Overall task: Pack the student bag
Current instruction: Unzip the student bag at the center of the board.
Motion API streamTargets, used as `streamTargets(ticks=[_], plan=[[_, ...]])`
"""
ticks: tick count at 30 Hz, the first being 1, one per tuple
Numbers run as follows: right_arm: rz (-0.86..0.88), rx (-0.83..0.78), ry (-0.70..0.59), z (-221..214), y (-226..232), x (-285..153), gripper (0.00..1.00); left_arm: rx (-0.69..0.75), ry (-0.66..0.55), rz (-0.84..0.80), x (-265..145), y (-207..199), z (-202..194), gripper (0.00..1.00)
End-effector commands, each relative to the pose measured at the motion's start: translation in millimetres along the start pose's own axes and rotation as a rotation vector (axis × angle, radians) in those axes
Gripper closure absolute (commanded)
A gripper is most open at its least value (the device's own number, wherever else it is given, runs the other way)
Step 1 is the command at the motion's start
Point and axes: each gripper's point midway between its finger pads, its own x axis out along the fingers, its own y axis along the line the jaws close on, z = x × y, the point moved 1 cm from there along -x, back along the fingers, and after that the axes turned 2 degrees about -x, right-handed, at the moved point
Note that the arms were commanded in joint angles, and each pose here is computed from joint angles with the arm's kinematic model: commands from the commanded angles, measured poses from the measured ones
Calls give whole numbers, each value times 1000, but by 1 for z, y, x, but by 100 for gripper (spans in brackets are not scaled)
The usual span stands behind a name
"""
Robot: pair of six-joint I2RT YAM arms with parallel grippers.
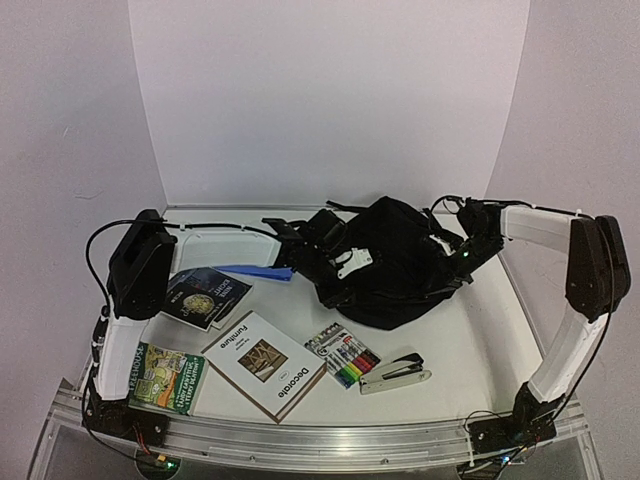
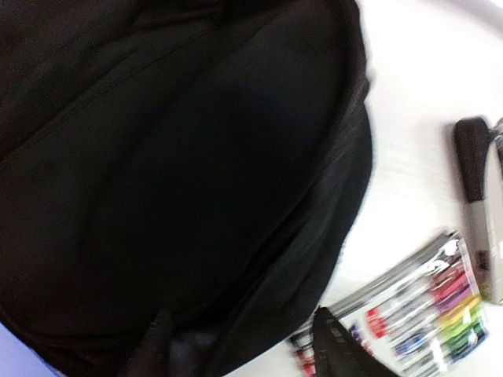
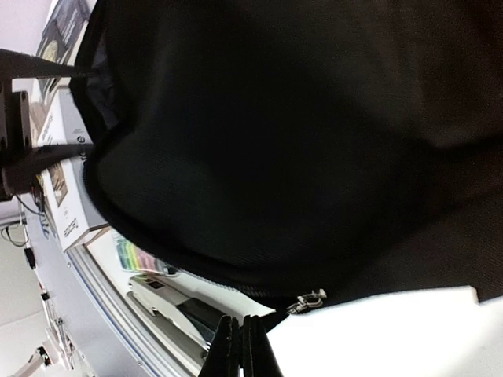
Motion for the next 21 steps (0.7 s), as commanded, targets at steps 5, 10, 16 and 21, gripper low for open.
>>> streamTargets(ticks=[5,10,16,21], plan=[[32,-16,-42,17,22,0,100,72,-144,-44,-10,-40,61,30],[35,-19,-47,19,26,-1,100,92,-173,19,2,-27,78,32],[-1,-9,-33,12,16,0,100,123,-138,46,13,-21,71,67],[-42,9,-52,14,-2,-10,100,117,-43,20,15,-29,38,84]])
